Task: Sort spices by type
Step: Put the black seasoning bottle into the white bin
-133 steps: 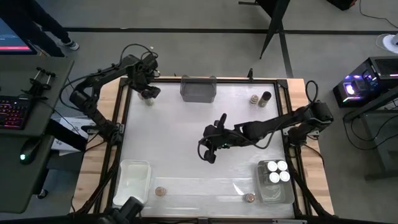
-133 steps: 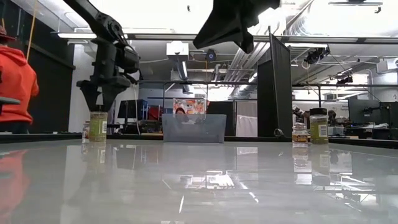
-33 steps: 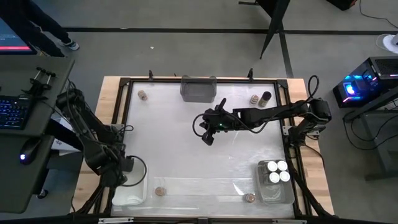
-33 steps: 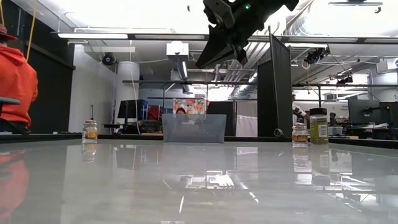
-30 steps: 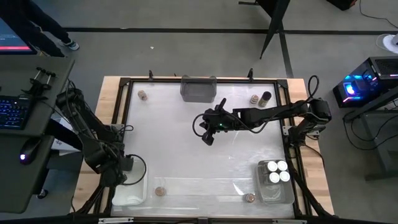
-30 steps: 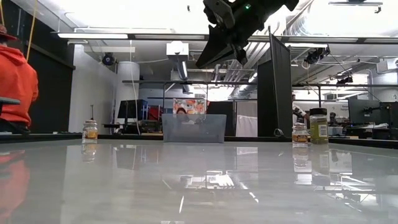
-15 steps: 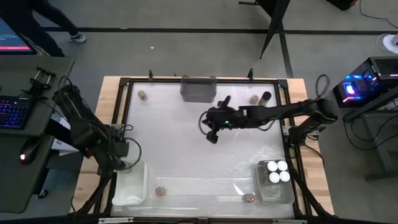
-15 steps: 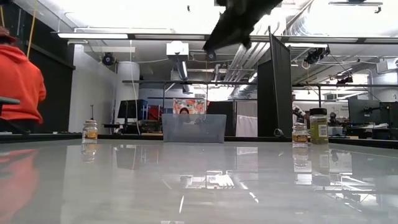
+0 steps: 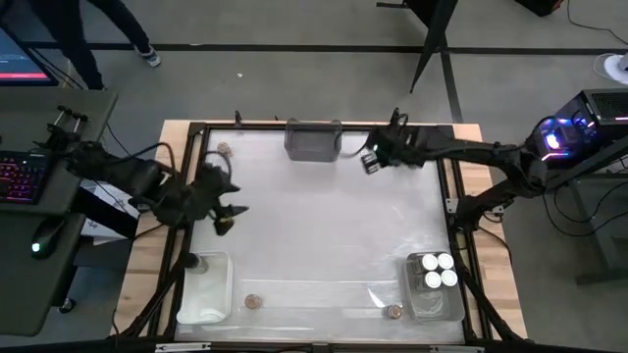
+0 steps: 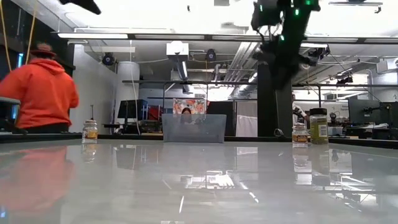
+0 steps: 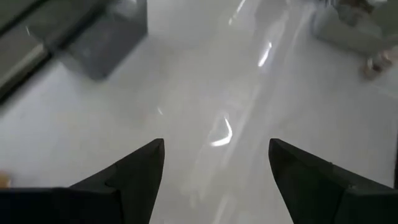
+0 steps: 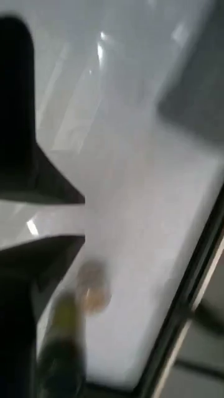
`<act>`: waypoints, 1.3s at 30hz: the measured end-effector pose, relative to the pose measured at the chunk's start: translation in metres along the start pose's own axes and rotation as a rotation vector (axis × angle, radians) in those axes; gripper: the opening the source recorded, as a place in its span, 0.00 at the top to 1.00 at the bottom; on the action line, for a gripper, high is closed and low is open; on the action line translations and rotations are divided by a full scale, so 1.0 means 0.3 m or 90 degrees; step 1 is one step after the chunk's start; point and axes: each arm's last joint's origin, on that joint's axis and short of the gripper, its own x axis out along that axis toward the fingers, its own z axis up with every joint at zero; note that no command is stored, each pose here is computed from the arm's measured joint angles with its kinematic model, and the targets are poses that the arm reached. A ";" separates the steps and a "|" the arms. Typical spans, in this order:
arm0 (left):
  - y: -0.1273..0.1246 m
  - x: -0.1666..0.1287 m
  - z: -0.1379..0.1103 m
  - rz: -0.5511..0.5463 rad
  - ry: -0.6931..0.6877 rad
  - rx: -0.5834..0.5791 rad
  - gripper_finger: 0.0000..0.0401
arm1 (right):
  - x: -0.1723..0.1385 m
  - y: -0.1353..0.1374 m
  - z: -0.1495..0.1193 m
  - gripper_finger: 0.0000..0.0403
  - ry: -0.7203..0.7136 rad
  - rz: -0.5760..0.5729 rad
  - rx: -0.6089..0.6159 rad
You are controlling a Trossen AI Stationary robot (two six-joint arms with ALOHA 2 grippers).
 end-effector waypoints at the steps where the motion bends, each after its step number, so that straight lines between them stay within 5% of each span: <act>1: 0.000 0.015 0.015 0.006 -0.008 0.006 0.31 | 0.023 -0.037 0.014 0.77 0.018 -0.015 0.021; 7: 0.013 0.092 0.062 0.014 0.019 0.002 0.31 | 0.132 -0.226 0.058 0.41 0.063 -0.125 0.207; 13: 0.015 0.102 0.067 0.009 0.026 -0.022 0.31 | 0.142 -0.281 0.092 0.26 0.038 -0.118 0.228; 17: 0.015 0.103 0.067 0.014 0.023 -0.027 0.31 | 0.137 -0.306 0.061 0.39 0.070 -0.191 0.210; 21: 0.016 0.102 0.068 0.020 0.018 -0.028 0.31 | 0.163 -0.328 0.004 0.83 0.100 -0.240 0.200; 23: 0.017 0.102 0.069 0.030 0.012 -0.028 0.31 | 0.178 -0.331 -0.020 0.95 0.090 -0.237 0.204; 30: 0.019 0.102 0.071 0.043 0.001 -0.028 0.31 | 0.197 -0.342 -0.059 0.99 0.038 -0.253 0.250; 39: 0.020 0.102 0.071 0.045 0.000 -0.031 0.31 | 0.188 -0.308 -0.075 1.00 0.092 -0.188 0.193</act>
